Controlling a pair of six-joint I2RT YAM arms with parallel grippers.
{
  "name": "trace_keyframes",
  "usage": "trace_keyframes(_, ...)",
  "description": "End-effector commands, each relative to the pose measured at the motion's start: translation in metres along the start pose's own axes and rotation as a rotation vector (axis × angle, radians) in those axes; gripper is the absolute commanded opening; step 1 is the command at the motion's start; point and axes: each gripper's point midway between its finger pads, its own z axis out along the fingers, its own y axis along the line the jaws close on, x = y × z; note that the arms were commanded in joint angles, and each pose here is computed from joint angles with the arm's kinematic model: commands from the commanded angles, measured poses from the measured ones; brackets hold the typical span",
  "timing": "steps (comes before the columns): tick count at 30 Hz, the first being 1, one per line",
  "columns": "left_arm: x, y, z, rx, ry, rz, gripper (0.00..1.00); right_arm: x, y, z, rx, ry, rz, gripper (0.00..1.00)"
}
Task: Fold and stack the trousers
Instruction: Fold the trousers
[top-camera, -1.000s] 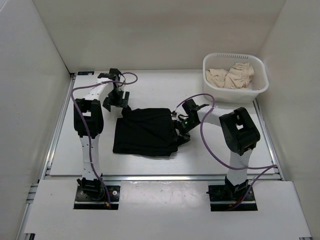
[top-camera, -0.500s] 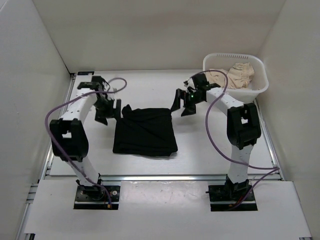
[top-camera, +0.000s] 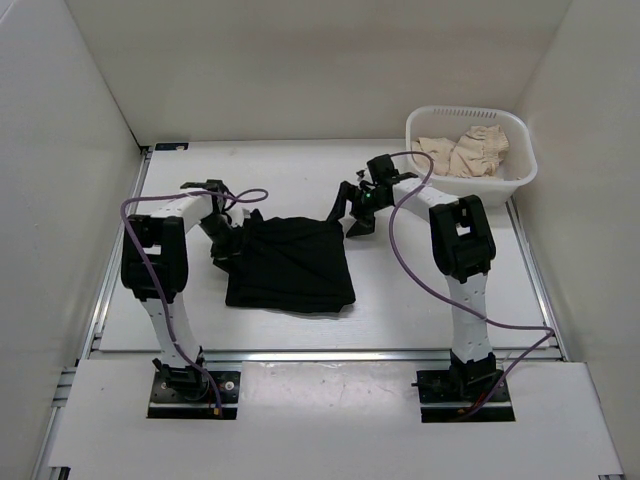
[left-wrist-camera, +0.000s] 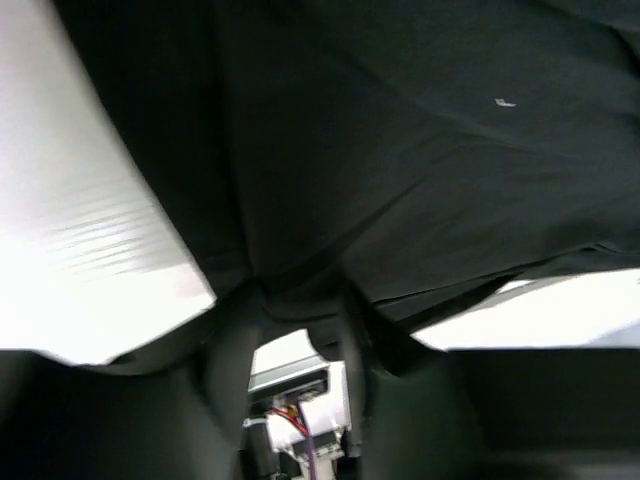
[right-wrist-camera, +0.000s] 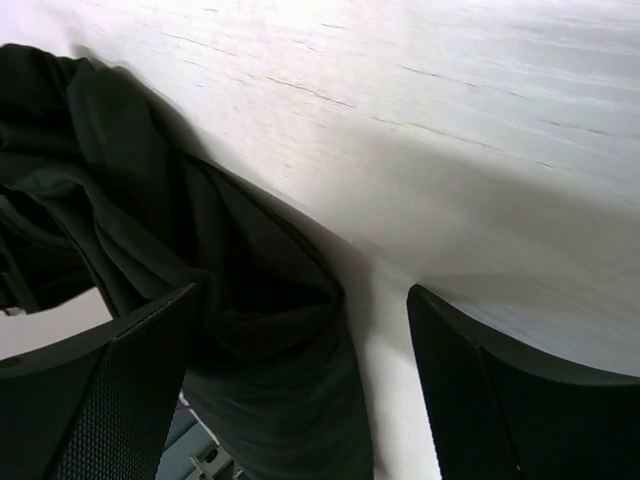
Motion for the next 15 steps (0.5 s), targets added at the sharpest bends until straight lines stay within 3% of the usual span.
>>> trace_keyframes(1,0.006,-0.021,0.005,0.084,0.027,0.022,0.43,0.002,0.008,0.012,-0.040,0.007,0.028,0.87)
trace_keyframes(4,0.015,-0.022,0.009,0.083,0.059,0.020,0.41,0.009,0.008,0.007,-0.044,0.009,0.037,0.87)
trace_keyframes(6,0.020,-0.019,0.012,0.073,0.074,0.015,0.48,0.006,0.014,-0.001,-0.050,-0.023,0.016,0.87)
trace_keyframes(9,0.022,-0.004,0.018,-0.003,0.071,0.019,0.73,0.005,0.020,-0.005,-0.071,-0.033,0.011,0.87)
trace_keyframes(15,0.007,0.003,-0.002,-0.079,-0.025,0.048,0.81,0.001,0.034,-0.018,-0.091,-0.061,-0.015,0.87)
